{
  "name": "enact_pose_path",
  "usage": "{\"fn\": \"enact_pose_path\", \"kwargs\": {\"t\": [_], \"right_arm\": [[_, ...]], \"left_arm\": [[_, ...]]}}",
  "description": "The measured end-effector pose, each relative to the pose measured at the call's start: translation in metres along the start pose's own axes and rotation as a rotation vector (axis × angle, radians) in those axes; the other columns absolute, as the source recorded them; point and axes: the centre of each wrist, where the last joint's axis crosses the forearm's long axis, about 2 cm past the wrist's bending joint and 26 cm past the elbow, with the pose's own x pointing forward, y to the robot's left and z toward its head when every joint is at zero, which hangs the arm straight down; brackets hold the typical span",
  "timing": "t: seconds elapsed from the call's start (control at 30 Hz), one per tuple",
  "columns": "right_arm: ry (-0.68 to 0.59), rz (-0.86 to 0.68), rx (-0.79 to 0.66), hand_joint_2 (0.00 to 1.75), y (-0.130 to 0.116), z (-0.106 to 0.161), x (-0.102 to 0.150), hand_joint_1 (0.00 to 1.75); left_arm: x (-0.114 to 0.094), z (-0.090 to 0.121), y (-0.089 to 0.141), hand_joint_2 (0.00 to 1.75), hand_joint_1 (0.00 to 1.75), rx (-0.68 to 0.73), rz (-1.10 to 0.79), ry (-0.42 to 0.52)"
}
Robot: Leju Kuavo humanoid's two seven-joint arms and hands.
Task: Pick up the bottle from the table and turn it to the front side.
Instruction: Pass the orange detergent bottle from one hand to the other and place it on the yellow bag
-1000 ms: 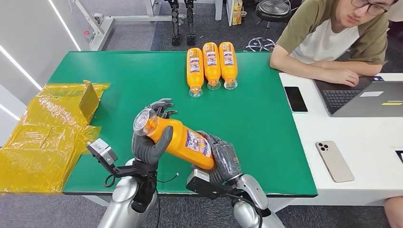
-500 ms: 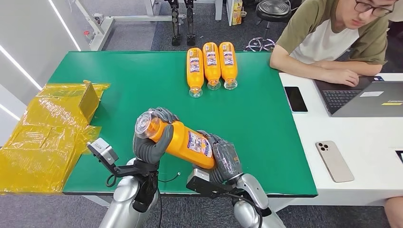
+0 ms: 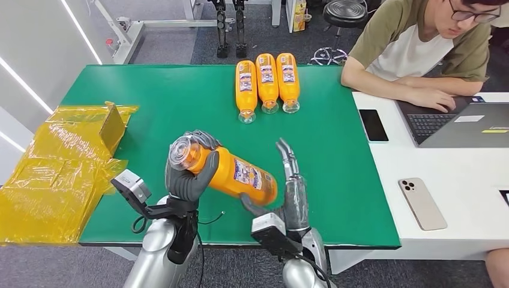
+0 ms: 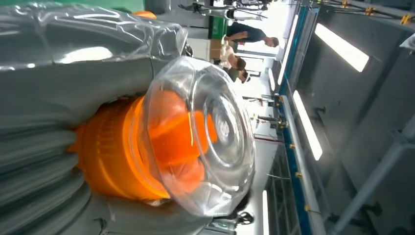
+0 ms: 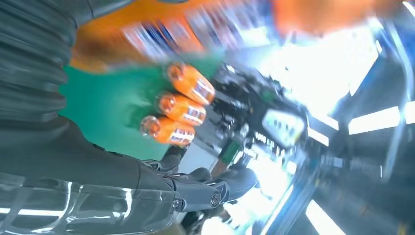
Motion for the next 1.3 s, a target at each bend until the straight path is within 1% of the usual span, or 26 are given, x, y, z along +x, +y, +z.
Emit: {"fn": "enact_pose_path", "kwargs": {"t": [0.07,0.17,0.27,0.37,0.47,0.57,0.67,0.77,0.83,0.9,1.0,1.07,1.17,1.23,1.3], "right_arm": [[-0.014,-0.059,-0.100,1.75,0.000,-0.001,0.007,0.00],[-0.055,-0.119,-0.199,1.75,-0.001,-0.002,0.018,0.00],[-0.114,-0.153,-0.264,1.75,-0.005,-0.005,0.027,0.00],[-0.145,-0.161,-0.302,1.75,-0.009,-0.009,0.031,0.00],[-0.168,-0.167,-0.331,1.75,-0.013,-0.011,0.033,0.00],[-0.201,-0.169,-0.364,1.75,-0.016,-0.013,0.035,0.00],[-0.212,-0.177,-0.400,1.75,-0.022,-0.016,0.038,0.00],[-0.220,-0.193,-0.432,1.75,-0.027,-0.019,0.041,0.00],[-0.227,-0.198,-0.447,1.75,-0.030,-0.021,0.043,0.00],[-0.235,-0.199,-0.456,1.75,-0.032,-0.022,0.044,0.00],[-0.245,-0.199,-0.466,1.75,-0.035,-0.024,0.047,0.00],[-0.249,-0.200,-0.470,1.75,-0.036,-0.024,0.048,0.00],[-0.253,-0.201,-0.474,1.75,-0.036,-0.025,0.048,0.00],[-0.254,-0.201,-0.476,1.75,-0.037,-0.025,0.049,0.00],[-0.255,-0.202,-0.477,1.75,-0.037,-0.025,0.049,0.00]], "left_arm": [[0.001,0.000,0.004,1.75,1.75,0.049,-0.085,0.004],[0.006,-0.001,0.018,1.75,1.75,0.172,-0.314,0.003],[0.015,-0.004,0.037,1.75,1.75,0.288,-0.549,-0.021],[0.022,-0.005,0.053,1.75,1.75,0.344,-0.664,-0.046],[0.026,-0.005,0.063,1.75,1.75,0.364,-0.763,-0.053],[0.031,-0.005,0.080,1.75,1.75,0.332,-0.953,-0.038],[0.038,-0.012,0.112,1.75,1.75,0.270,-1.174,-0.014],[0.044,-0.029,0.153,1.75,1.75,0.219,-1.389,0.010],[0.050,-0.043,0.181,1.75,1.75,0.182,-1.524,0.059],[0.057,-0.058,0.204,1.75,1.75,0.148,-1.642,0.126],[0.068,-0.075,0.228,1.75,1.75,0.100,-1.777,0.248],[0.072,-0.081,0.239,1.75,1.75,0.055,-1.860,0.338],[0.074,-0.081,0.253,1.75,1.75,-0.024,-1.950,0.468],[0.072,-0.077,0.262,1.75,1.75,-0.070,-1.992,0.563],[0.070,-0.070,0.269,1.75,1.75,-0.097,-2.017,0.625]]}}
